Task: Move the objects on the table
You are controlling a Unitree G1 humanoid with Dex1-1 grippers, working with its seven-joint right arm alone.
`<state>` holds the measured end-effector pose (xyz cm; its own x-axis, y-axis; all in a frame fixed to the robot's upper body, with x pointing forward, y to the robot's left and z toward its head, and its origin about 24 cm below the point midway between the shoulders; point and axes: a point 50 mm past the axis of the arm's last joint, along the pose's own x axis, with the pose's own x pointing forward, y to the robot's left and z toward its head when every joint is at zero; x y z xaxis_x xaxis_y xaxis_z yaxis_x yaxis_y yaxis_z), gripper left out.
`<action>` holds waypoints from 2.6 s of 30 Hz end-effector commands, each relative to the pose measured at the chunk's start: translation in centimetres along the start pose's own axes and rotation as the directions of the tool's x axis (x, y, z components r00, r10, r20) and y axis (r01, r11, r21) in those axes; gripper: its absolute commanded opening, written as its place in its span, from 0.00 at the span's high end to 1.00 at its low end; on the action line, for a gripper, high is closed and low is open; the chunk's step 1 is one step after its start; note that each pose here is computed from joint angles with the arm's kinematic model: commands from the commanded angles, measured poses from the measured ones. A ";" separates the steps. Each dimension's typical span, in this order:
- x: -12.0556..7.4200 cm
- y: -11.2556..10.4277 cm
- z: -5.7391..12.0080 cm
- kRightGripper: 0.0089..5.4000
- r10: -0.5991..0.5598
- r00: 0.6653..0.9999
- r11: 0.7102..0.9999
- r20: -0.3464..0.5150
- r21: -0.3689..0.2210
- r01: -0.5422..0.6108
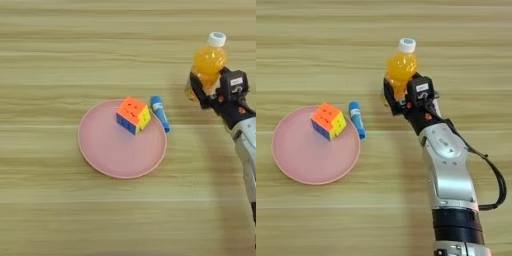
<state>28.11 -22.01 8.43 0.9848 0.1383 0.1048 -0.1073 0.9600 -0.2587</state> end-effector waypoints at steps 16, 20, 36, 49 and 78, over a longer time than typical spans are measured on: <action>-0.2 1.2 -3.2 0.39 -0.226 0.973 0.972 0.044 -0.048 0.228; -0.3 1.2 -3.3 0.39 -0.222 0.974 0.974 0.044 -0.040 0.224; -0.3 1.5 -3.0 0.01 -0.216 0.974 0.976 0.061 -0.022 0.218; 0.5 0.1 -0.3 0.01 -0.288 0.942 0.957 0.172 0.003 0.292; -2.0 5.4 10.6 0.01 0.151 0.782 0.988 0.605 -0.084 -0.126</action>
<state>24.78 -15.50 15.01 0.7551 0.3013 0.5823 -0.1436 0.9426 -0.3015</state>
